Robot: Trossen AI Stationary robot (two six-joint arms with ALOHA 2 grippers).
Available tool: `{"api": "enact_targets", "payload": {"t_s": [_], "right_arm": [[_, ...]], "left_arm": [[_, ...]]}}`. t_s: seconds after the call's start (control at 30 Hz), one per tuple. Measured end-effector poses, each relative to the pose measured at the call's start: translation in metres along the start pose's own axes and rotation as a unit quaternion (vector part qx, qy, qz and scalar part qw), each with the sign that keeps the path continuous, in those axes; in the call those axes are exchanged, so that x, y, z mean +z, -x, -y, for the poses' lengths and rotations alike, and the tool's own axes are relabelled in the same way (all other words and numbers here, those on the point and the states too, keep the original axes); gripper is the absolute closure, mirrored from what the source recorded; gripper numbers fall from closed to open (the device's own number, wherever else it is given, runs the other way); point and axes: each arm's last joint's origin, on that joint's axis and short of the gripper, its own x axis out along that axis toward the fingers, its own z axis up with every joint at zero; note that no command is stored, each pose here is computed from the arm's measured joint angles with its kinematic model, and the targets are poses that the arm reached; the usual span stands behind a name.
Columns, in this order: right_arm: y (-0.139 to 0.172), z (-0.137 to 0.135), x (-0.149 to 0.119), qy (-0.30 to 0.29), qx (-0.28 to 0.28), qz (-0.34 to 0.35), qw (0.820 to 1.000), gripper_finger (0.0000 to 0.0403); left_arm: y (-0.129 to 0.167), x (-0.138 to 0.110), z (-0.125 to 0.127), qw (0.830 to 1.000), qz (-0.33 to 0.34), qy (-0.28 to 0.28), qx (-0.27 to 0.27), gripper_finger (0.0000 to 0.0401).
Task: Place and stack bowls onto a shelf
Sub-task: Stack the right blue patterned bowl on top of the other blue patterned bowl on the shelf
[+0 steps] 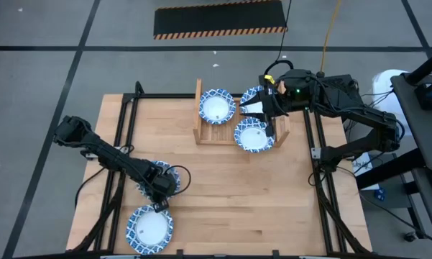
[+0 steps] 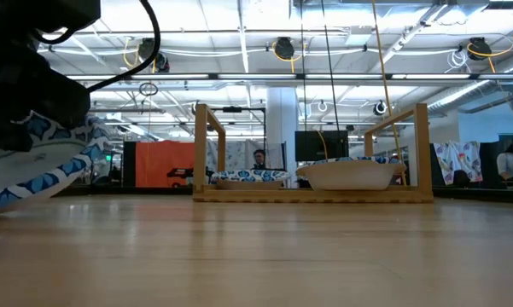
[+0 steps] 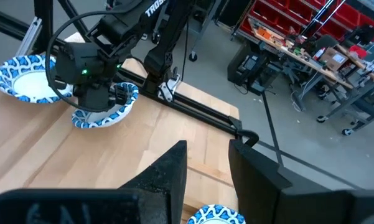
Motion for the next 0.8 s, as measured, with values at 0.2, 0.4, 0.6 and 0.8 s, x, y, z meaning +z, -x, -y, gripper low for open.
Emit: {"api": "enact_targets", "payload": {"t_s": [0.2, 0.4, 0.6, 0.8], "right_arm": [[0.0, 0.0, 0.0, 0.006, 0.0, 0.0, 1.0, 0.0289], [0.0, 0.0, 0.0, 0.007, 0.0, 0.0, 1.0, 0.0289], [0.0, 0.0, 0.0, 0.007, 0.0, 0.0, 1.0, 0.0289], [0.0, 0.0, 0.001, 0.008, -0.002, 0.004, 1.0, 0.0289]], "left_arm": [[0.024, 0.009, 0.01, 0.998, 0.04, -0.006, -0.039, 0.0395], [0.052, 0.012, 0.013, 0.993, 0.107, -0.035, -0.048, 0.0394], [0.061, 0.005, 0.007, 0.994, 0.104, -0.031, -0.029, 0.0396], [0.06, 0.005, 0.006, 0.993, 0.103, -0.058, -0.019, 0.0361]]}}
